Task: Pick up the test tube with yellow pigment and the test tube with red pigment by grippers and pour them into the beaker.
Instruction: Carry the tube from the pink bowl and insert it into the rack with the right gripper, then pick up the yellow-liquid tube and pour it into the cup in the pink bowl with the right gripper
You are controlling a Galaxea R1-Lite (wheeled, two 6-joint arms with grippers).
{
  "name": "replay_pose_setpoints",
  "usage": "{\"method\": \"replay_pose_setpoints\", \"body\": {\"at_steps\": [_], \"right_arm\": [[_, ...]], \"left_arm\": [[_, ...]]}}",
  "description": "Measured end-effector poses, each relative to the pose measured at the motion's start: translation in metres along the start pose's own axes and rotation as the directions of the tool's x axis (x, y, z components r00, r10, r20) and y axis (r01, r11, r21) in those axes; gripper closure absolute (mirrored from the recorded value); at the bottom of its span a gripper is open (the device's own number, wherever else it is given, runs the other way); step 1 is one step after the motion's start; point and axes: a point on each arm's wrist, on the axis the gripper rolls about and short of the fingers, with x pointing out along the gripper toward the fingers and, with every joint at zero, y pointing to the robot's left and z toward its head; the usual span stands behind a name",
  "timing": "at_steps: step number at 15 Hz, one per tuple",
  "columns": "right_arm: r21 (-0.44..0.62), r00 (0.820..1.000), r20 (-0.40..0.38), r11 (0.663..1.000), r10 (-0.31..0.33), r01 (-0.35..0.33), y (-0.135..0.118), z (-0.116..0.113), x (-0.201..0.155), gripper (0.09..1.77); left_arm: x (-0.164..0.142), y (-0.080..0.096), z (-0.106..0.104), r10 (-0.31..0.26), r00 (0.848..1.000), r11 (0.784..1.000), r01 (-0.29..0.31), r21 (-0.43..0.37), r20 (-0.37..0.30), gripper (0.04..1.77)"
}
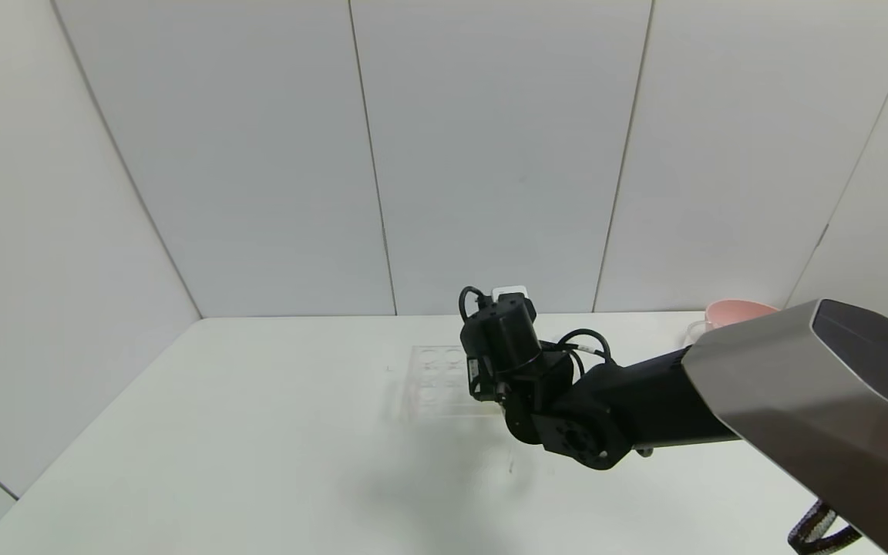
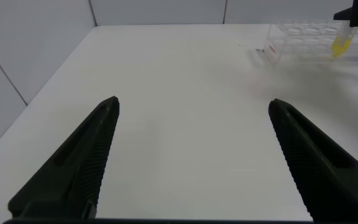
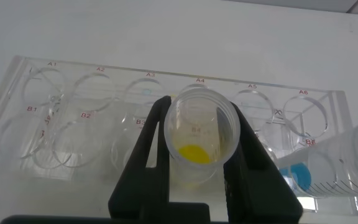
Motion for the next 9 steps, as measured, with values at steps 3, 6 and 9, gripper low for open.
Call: {"method": "replay_pose_setpoints", "body": {"at_steps": [3, 6, 9], "right_arm": [[-0.002, 1.000, -0.002, 1.000, 0.000, 0.000, -0.0001, -0.0008, -0.0007, 1.31], [-0.003, 1.000, -0.003, 1.000, -0.001, 0.001, -0.0004, -0.0014, -0.0009, 1.31], [-0.002, 1.000, -0.003, 1.000, -0.001, 0.001, -0.0005, -0.0013, -0.0012, 1.31]], "left_arm": [[0.0000, 0.0000, 0.0000, 0.000, 1.000, 1.000, 0.000, 0.000, 0.000, 0.09], [0.0000, 0.0000, 0.0000, 0.000, 1.000, 1.000, 0.000, 0.000, 0.000, 0.09], [0.0000, 0.0000, 0.0000, 0.000, 1.000, 1.000, 0.000, 0.000, 0.000, 0.09]]}}
